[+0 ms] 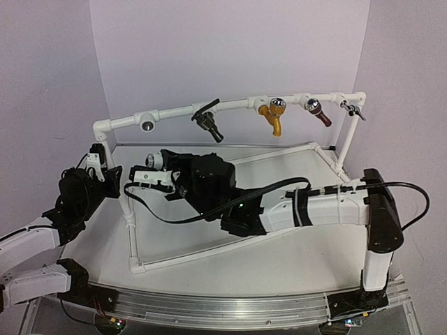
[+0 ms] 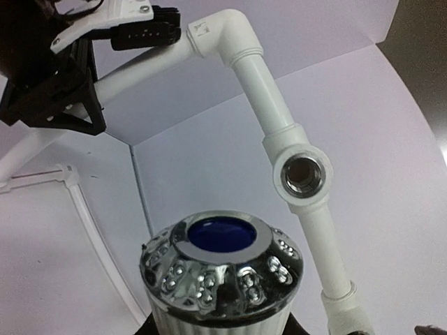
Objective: Install the water faucets
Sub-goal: Hold the pipe with the faucet installed at the center of the board, then place the adaptor at the water faucet.
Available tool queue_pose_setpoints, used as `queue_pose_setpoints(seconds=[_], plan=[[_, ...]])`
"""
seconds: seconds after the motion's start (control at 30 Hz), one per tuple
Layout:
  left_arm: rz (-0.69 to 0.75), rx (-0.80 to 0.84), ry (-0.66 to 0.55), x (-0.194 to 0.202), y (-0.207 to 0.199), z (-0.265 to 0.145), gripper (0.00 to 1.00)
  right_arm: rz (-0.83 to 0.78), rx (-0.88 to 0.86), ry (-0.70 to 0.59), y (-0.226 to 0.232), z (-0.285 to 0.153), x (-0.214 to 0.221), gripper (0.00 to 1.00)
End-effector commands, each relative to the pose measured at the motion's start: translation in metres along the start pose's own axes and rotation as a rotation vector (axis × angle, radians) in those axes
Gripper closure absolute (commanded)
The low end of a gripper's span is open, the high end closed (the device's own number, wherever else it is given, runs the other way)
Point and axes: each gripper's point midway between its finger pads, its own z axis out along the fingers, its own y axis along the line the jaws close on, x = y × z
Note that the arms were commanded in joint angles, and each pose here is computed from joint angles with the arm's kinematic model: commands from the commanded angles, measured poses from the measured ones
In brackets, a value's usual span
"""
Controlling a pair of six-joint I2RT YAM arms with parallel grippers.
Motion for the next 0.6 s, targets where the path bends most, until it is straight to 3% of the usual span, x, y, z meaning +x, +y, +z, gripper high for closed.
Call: queue_pose_setpoints(seconds=[0.0, 0.17, 0.57], plan=[[-0.192, 0.272, 0.090, 0.022, -0.052, -0.008, 0.92, -0.151, 0.245, 0.020, -0.049, -0.001, -0.025, 1.00], [-0.187, 0.238, 0.078, 0.025, -0.045, -0.008, 0.92, -0.254, 0.328, 0.001, -0.057, -0.007, -0.047, 1.00], [-0.178, 0.236, 0.052, 0.024, -0.043, -0.010, 0.92, -0.251, 0.378, -0.018, -0.075, -0.006, -0.060, 1.00]])
